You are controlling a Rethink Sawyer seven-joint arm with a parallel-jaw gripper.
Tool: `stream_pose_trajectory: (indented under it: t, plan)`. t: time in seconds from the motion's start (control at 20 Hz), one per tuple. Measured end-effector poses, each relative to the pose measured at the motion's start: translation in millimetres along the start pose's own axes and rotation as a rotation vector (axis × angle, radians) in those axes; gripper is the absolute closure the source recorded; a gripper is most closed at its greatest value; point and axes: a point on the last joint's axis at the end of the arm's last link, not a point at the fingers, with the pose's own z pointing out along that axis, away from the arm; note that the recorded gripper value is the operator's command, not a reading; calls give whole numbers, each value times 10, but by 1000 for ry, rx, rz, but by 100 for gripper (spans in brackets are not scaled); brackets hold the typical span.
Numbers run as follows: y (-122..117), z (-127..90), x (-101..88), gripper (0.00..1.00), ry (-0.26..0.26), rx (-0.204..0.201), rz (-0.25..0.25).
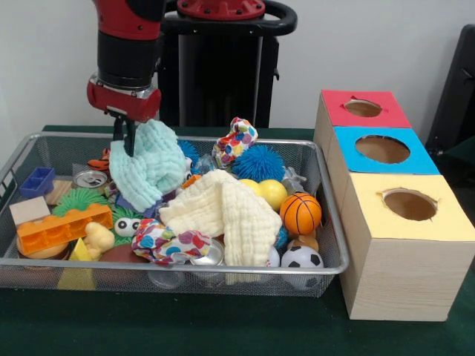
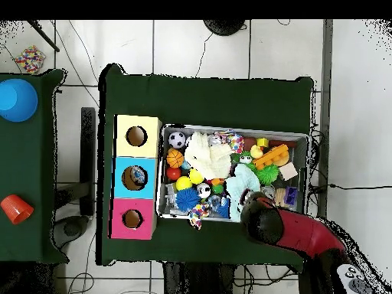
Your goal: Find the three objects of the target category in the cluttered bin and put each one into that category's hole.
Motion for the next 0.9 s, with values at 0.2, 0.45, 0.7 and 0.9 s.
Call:
stream_pose_trajectory:
  t: [0.2, 0.45, 0.7, 0.9]
  plan:
    - [-22, 44, 48, 100, 8, 0, -15]
    - [11, 54, 34, 100, 5, -13, -23]
    - [47, 59, 10, 0, 1, -26, -23]
    - [69, 59, 4, 0, 0, -29, -26]
